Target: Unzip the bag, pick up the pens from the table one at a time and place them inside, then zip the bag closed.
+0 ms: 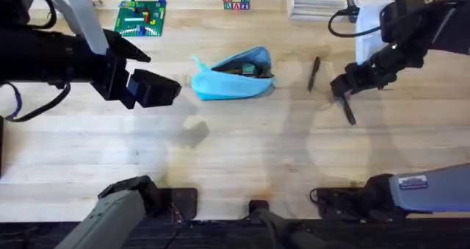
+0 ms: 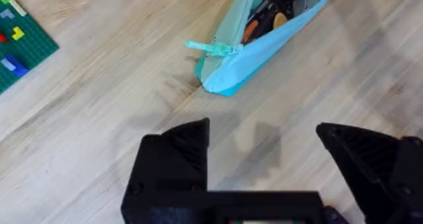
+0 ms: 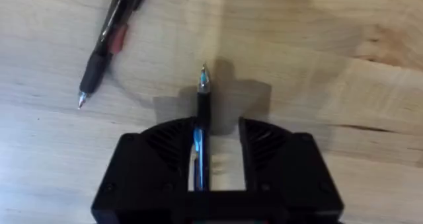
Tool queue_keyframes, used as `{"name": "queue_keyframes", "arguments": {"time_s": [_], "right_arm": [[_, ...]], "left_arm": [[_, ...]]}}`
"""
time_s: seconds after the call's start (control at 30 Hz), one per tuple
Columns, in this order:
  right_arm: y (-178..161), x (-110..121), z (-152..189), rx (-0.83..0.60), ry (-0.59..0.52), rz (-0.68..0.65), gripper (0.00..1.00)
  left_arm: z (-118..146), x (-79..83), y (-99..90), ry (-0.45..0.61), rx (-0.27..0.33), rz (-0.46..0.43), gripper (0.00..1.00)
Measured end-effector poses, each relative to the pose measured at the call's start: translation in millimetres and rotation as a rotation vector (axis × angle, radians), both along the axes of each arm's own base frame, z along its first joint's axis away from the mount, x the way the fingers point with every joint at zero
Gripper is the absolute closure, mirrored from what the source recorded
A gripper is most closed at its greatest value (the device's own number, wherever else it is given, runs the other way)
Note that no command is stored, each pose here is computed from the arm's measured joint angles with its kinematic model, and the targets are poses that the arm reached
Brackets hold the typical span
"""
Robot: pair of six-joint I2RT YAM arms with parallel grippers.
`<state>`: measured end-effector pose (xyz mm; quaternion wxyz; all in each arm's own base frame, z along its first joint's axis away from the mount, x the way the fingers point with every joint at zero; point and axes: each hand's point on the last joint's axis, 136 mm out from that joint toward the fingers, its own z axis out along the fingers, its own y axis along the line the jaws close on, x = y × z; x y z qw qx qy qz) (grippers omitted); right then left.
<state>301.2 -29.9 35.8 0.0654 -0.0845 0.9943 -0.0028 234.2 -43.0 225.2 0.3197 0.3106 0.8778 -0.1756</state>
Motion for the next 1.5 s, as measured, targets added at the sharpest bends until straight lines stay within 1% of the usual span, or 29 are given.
{"name": "queue_keyframes", "arguments": {"time_s": [0.07,0.1,0.13,0.17,0.2,0.23,0.8,0.93,1.03,1.2,1.5], "right_arm": [[-0.2,0.7,0.2,-0.001,-0.001,0.002,0.657],[-0.3,1.1,0.1,-0.002,-0.003,0.003,0.718],[-0.6,1.5,0.2,-0.003,-0.005,0.005,0.803],[-0.9,2.4,0.6,-0.004,-0.008,0.004,0.919],[-0.9,2.8,1.0,-0.003,-0.009,0.005,0.949],[-1.0,3.1,1.2,-0.003,-0.01,0.005,0.959],[-1.0,2.3,2.4,-0.002,-0.007,0.005,0.968],[0.9,-6.3,5.9,0.005,0.017,0.005,0.972],[0.6,-3.7,18.7,0.0,-0.027,0.006,0.971],[2.4,2.2,49.4,-0.012,-0.135,0.013,0.97],[17.7,4.2,90.4,-0.021,-0.277,0.064,0.97]], "left_arm": [[0.0,0.0,0.0,0.0,0.0,0.0,0.004],[0.0,0.0,0.0,0.0,0.0,0.0,0.004],[0.0,0.0,0.0,0.0,0.0,0.0,0.004],[0.0,0.0,0.0,0.0,0.0,0.0,0.005],[0.1,0.0,-0.1,-0.001,0.0,0.0,0.004],[0.1,0.0,0.0,0.0,0.0,0.0,0.004],[0.0,0.0,0.0,0.0,0.0,0.0,0.005],[0.0,0.0,0.0,0.0,0.0,0.0,0.004],[0.0,0.0,0.0,0.0,0.0,0.0,0.004],[0.0,0.0,0.0,0.0,0.0,0.0,0.004],[0.1,0.0,0.0,0.0,0.0,0.0,0.005]]}}
